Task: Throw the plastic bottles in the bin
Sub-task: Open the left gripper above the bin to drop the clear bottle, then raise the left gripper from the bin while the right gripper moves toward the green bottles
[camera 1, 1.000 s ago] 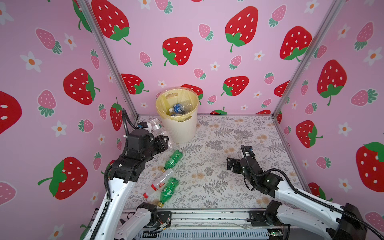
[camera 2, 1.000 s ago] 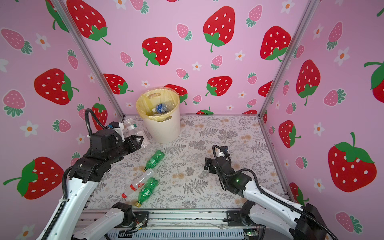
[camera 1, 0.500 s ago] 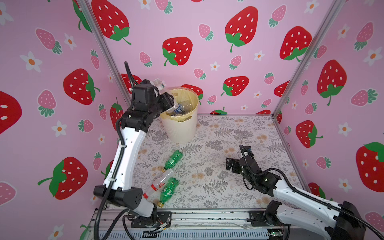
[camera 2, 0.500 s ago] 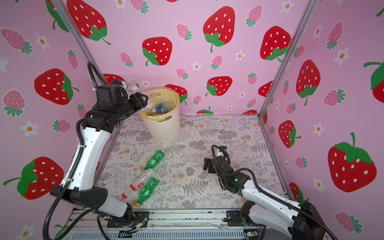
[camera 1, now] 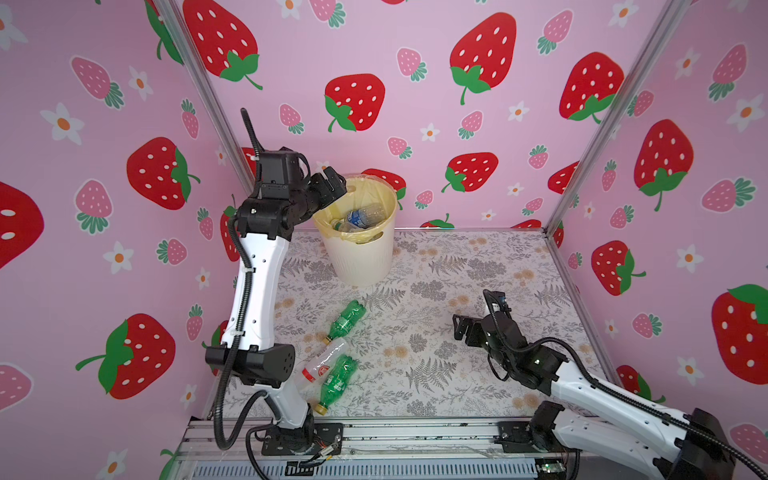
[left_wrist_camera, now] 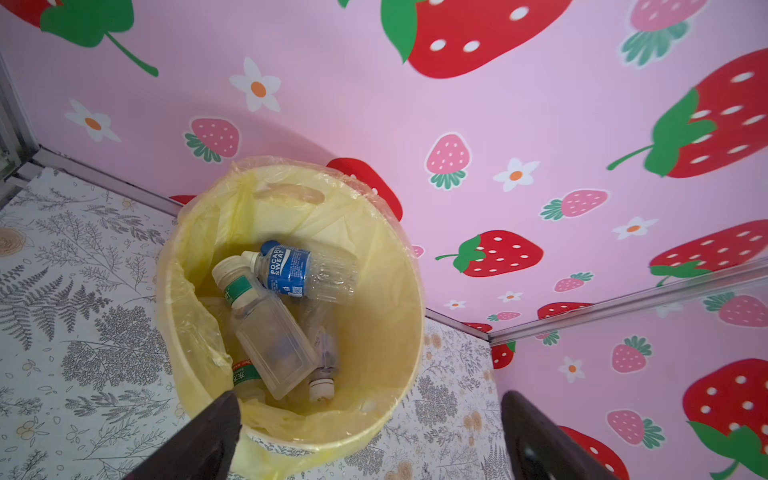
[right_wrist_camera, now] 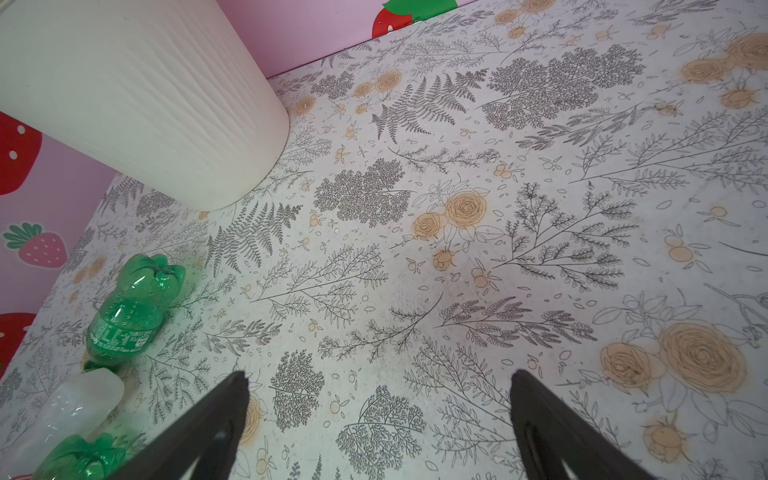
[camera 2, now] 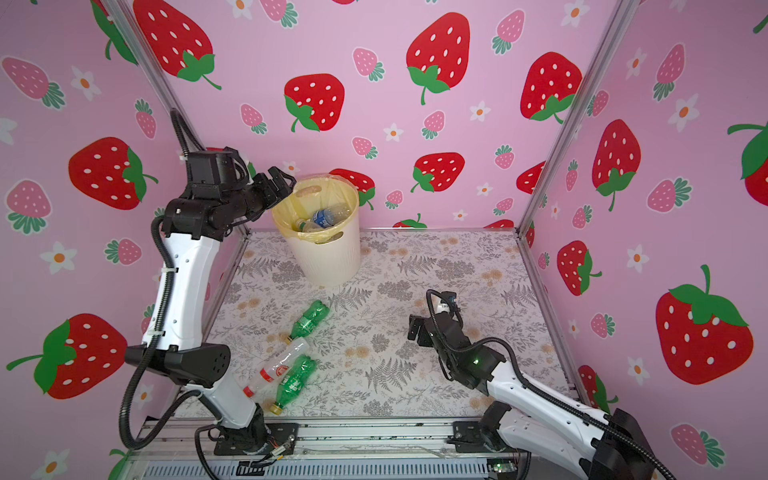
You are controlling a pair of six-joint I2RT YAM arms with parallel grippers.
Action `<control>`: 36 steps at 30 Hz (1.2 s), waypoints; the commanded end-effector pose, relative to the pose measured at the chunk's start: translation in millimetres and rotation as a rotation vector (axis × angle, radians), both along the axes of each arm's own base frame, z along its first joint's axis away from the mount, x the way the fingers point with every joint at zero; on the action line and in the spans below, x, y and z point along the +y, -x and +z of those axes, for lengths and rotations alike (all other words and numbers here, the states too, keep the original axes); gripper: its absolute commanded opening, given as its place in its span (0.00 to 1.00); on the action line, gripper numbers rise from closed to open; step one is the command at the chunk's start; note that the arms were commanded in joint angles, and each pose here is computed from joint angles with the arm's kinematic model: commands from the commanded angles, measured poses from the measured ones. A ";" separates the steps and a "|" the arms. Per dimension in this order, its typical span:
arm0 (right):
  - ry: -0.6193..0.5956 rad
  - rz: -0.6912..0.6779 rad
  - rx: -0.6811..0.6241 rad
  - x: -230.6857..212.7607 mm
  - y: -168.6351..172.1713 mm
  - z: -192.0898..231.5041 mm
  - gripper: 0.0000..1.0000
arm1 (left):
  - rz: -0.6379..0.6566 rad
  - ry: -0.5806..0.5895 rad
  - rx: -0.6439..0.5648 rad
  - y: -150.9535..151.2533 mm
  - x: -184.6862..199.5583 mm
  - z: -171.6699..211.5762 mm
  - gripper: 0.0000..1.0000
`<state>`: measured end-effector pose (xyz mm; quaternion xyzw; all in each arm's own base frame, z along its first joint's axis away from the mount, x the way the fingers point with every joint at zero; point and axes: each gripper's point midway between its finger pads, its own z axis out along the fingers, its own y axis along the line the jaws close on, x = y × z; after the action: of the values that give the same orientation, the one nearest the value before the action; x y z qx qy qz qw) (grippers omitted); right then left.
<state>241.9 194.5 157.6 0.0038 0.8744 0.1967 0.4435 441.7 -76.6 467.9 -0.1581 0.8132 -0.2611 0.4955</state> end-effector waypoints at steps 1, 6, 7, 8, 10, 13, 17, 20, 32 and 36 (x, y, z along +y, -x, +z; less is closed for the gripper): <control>-0.017 -0.002 0.001 6.4 -5.0 8.8 0.99 | -0.018 0.004 -0.087 20.7 0.3 26.5 0.99; -0.012 0.016 0.027 17.7 -8.8 3.6 0.99 | -0.017 -0.016 -0.060 42.6 5.3 13.3 0.99; -0.012 0.021 0.036 20.1 -9.2 1.0 0.99 | -0.012 -0.020 -0.052 46.5 7.2 7.8 0.99; -0.017 0.029 0.040 23.9 -9.8 0.4 0.99 | -0.007 -0.022 -0.042 49.7 8.7 1.3 0.99; -0.022 0.038 0.054 28.9 -10.8 -2.4 0.99 | 0.010 -0.029 -0.026 55.9 12.7 -12.3 0.99; -0.028 0.051 0.072 37.5 -12.2 -5.0 0.99 | 0.033 -0.047 -0.003 65.5 19.8 -33.3 0.99; -0.047 0.062 0.089 51.0 -12.7 -7.4 0.99 | 0.076 -0.083 0.046 75.8 30.6 -61.1 0.99; -0.071 0.067 0.094 62.2 -13.1 -8.1 0.99 | 0.073 -0.101 0.083 81.9 32.0 -79.1 0.99; -0.099 0.141 0.164 121.2 2.8 -16.8 0.99 | 0.055 -0.131 0.191 111.3 34.2 -132.9 0.99; -0.116 0.172 0.189 144.6 17.2 -19.9 0.99 | 0.043 -0.148 0.224 117.0 34.4 -145.3 0.99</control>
<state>229.4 321.9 129.4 -0.0421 0.9014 0.2598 0.3438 329.6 -45.4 325.9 -0.1739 0.8729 -0.1812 0.4182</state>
